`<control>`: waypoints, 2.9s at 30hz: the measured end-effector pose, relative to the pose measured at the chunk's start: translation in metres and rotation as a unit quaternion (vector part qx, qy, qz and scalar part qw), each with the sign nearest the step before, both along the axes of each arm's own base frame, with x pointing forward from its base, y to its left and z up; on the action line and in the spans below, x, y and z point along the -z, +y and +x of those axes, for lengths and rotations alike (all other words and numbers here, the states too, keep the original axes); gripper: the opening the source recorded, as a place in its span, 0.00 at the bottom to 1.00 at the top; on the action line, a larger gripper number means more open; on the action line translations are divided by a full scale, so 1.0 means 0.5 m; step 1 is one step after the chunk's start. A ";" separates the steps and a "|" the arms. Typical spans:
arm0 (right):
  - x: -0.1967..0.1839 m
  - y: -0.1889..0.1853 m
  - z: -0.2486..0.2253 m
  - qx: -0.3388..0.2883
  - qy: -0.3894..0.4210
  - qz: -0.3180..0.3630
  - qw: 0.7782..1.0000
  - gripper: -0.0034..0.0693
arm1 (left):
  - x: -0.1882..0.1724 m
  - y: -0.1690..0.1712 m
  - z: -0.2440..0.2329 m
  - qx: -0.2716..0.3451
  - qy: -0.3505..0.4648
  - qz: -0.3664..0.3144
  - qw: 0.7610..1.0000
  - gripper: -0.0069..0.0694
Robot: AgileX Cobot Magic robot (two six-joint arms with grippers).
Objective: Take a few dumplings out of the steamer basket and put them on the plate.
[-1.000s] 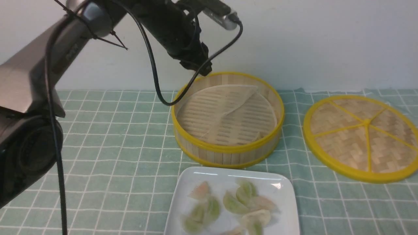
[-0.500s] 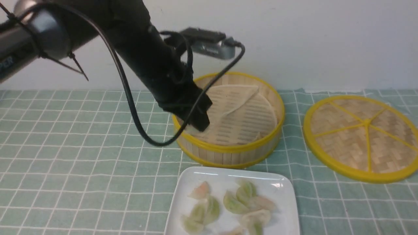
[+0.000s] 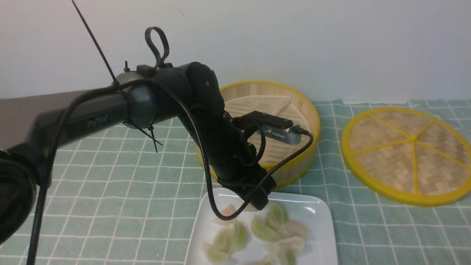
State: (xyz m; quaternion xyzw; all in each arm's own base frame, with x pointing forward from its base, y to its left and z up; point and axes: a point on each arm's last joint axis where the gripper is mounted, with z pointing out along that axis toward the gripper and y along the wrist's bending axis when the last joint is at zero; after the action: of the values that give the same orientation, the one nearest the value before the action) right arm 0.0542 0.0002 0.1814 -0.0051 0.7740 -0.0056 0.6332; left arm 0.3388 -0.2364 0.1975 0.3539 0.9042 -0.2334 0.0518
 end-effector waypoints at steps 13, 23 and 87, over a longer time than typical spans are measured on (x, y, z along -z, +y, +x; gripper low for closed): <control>0.000 0.000 0.000 0.000 0.000 0.000 1.000 0.03 | -0.129 0.018 -0.013 -0.020 -0.046 0.004 0.999 0.26; 0.000 0.000 0.000 0.000 0.000 0.000 1.000 0.03 | -0.369 0.131 -0.191 -0.097 -0.253 -0.124 0.955 0.08; 0.000 0.000 0.000 0.000 0.000 0.000 1.000 0.03 | 0.053 0.458 -0.573 -0.395 -0.480 -0.070 0.781 0.08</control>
State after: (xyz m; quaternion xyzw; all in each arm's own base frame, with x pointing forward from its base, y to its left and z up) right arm 0.0542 0.0002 0.1814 -0.0048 0.7740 -0.0053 0.6332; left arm 0.0522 -0.0077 0.1707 0.0277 0.8043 -0.0552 0.5910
